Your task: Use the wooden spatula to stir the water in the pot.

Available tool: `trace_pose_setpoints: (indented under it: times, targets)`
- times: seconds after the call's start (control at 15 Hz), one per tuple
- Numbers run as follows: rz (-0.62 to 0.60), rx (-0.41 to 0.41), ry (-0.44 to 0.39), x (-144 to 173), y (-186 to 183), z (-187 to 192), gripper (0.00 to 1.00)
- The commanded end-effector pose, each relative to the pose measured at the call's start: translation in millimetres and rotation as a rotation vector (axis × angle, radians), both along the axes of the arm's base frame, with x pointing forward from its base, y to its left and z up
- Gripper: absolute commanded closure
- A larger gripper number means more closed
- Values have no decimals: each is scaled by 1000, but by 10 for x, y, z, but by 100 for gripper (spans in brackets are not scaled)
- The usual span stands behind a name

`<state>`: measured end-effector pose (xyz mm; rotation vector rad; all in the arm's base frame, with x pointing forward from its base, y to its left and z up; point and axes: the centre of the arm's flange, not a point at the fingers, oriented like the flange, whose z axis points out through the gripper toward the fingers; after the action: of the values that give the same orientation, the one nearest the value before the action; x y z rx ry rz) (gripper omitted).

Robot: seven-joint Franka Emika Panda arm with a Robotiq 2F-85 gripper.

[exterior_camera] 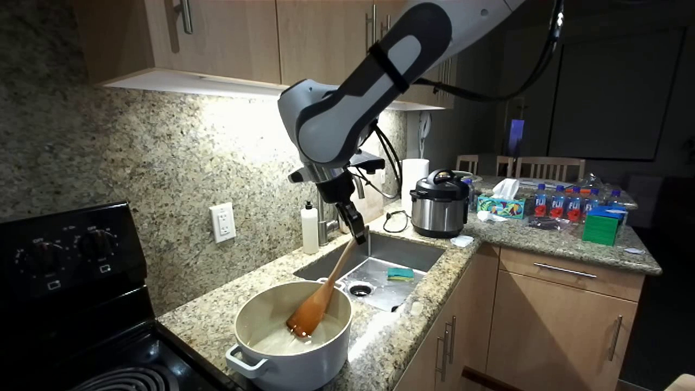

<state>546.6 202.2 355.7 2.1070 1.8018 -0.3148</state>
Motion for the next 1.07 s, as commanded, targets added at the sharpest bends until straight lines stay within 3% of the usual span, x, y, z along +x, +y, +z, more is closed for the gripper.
trace_pose_setpoints:
  times: [0.0,0.47,0.73,1.0]
  targets:
    - [56,-72,48,-269,-7,99,93]
    - [287,-47,155,-106,342,-196,93]
    - [404,23,109,40,557,-214,93]
    - [375,46,65,184,641,-169,93]
